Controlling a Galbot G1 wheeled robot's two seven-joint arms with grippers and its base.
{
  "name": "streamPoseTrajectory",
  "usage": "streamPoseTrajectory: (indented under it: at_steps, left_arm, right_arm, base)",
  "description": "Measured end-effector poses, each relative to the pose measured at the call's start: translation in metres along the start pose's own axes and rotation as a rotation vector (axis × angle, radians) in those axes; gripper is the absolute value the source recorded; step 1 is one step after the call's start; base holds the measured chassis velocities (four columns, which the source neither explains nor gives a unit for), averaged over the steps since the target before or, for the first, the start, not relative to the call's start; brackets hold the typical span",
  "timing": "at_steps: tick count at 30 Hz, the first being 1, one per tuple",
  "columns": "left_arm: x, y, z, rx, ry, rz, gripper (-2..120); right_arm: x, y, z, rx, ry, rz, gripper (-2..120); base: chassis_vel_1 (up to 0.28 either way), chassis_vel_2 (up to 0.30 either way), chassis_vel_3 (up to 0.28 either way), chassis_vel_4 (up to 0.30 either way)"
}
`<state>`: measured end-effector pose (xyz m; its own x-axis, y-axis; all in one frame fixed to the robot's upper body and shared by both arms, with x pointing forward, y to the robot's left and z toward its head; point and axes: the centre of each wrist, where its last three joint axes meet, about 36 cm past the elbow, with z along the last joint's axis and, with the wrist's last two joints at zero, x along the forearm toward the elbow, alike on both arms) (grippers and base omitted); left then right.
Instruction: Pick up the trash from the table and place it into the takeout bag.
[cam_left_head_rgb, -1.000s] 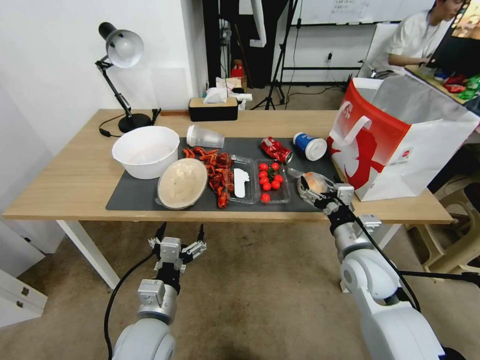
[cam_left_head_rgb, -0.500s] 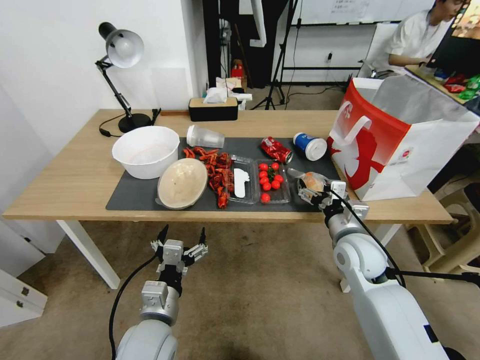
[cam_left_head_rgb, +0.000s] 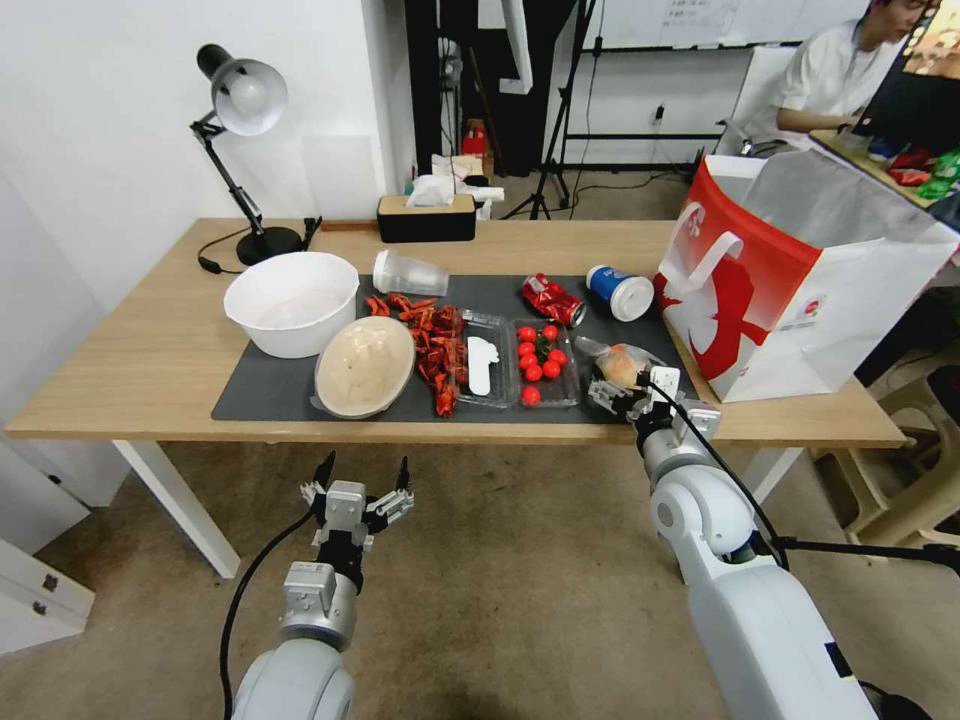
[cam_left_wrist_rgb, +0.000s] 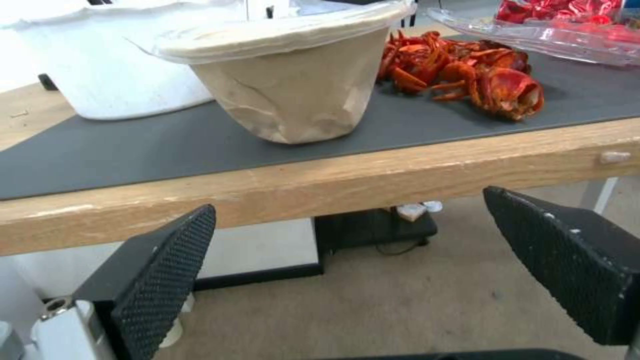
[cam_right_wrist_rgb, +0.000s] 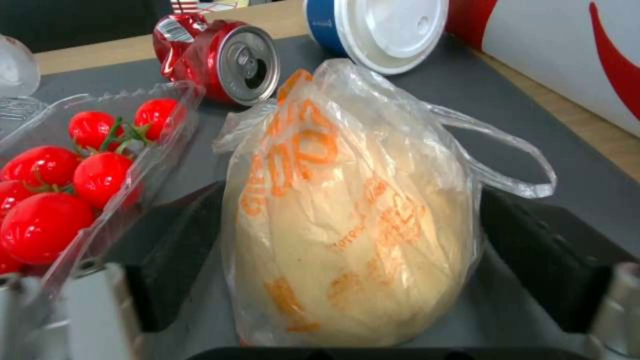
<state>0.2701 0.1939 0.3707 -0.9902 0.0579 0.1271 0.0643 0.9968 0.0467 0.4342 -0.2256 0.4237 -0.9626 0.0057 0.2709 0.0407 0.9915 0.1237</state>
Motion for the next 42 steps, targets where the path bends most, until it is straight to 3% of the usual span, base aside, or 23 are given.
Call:
streamPoseTrajectory:
  at_steps: [3,7,16,23,28,33,38,40,42]
  left_arm:
    - [0.001,0.002,0.0,-0.005,-0.006,0.0,100]
    - [0.001,0.003,-0.001,-0.005,-0.013,0.0,100]
    - [0.006,0.003,-0.002,0.004,-0.022,-0.006,100]
    - [0.011,-0.002,-0.003,0.023,-0.024,-0.012,100]
    - [0.013,-0.002,-0.007,0.025,-0.035,-0.02,100]
    - [0.016,0.002,-0.012,0.021,-0.047,-0.034,100]
    - [0.02,0.001,-0.012,0.015,-0.048,-0.048,100]
    - [0.02,0.003,-0.012,0.009,-0.049,-0.061,100]
    - [0.019,0.004,-0.013,0.007,-0.051,-0.063,100]
  right_arm:
    - [0.002,0.005,0.0,-0.007,0.011,0.007,74]
    - [0.004,0.007,0.002,-0.012,0.014,0.01,65]
    - [0.016,0.004,0.001,-0.012,0.009,0.015,27]
    - [0.036,-0.012,-0.026,0.043,-0.067,-0.022,12]
    - [0.049,-0.02,-0.052,0.118,-0.134,-0.084,9]
    - [0.065,-0.033,-0.098,0.21,-0.226,-0.151,9]
    - [0.072,-0.044,-0.14,0.237,-0.285,-0.175,9]
    - [0.065,-0.051,-0.173,0.233,-0.333,-0.16,9]
    - [0.06,-0.054,-0.182,0.228,-0.351,-0.149,9]
  base:
    - [0.0,0.0,0.0,0.0]
    - [0.0,0.0,0.0,0.0]
    - [0.0,0.0,0.0,0.0]
    - [0.0,0.0,0.0,0.0]
    - [0.0,0.0,0.0,0.0]
    - [0.0,0.0,0.0,0.0]
    - [0.0,0.0,0.0,0.0]
    - [0.0,0.0,0.0,0.0]
    - [0.0,0.0,0.0,0.0]
